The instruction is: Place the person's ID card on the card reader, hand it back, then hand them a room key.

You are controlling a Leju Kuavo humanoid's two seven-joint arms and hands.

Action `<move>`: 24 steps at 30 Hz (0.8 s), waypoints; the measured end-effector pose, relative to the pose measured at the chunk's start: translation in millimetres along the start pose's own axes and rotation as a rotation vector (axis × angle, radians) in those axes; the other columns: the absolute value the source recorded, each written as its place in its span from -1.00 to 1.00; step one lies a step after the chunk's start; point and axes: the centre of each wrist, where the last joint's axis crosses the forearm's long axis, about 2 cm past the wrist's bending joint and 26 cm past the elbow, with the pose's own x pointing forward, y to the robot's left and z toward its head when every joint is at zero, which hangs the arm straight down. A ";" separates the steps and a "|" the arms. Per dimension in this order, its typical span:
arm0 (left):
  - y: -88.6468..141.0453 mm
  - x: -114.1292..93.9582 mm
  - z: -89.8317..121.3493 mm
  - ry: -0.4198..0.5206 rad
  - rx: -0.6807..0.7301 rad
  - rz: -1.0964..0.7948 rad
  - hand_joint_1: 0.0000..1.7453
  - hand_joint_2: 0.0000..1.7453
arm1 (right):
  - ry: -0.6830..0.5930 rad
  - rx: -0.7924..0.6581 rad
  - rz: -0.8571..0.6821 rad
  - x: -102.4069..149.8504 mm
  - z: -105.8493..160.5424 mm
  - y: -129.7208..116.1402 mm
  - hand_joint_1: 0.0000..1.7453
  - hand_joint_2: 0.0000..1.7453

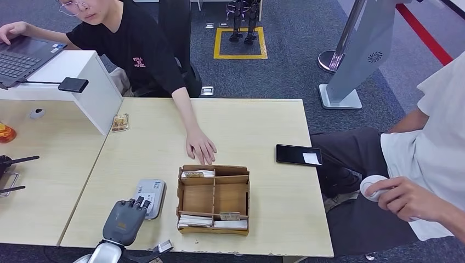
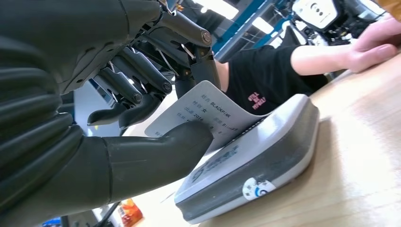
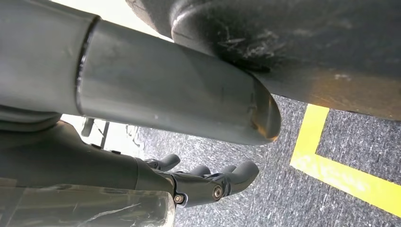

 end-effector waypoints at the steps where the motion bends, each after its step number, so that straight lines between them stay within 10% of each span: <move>1: 0.0 1.4 0.7 0.013 0.009 0.001 1.00 1.00 | 0.000 0.000 0.000 0.0 0.0 0.0 -1.00 -1.00; 24: 29.4 -9.3 -35.5 0.080 0.292 0.035 1.00 1.00 | -0.010 -0.014 -0.025 -2.3 0.0 -1.2 -1.00 -1.00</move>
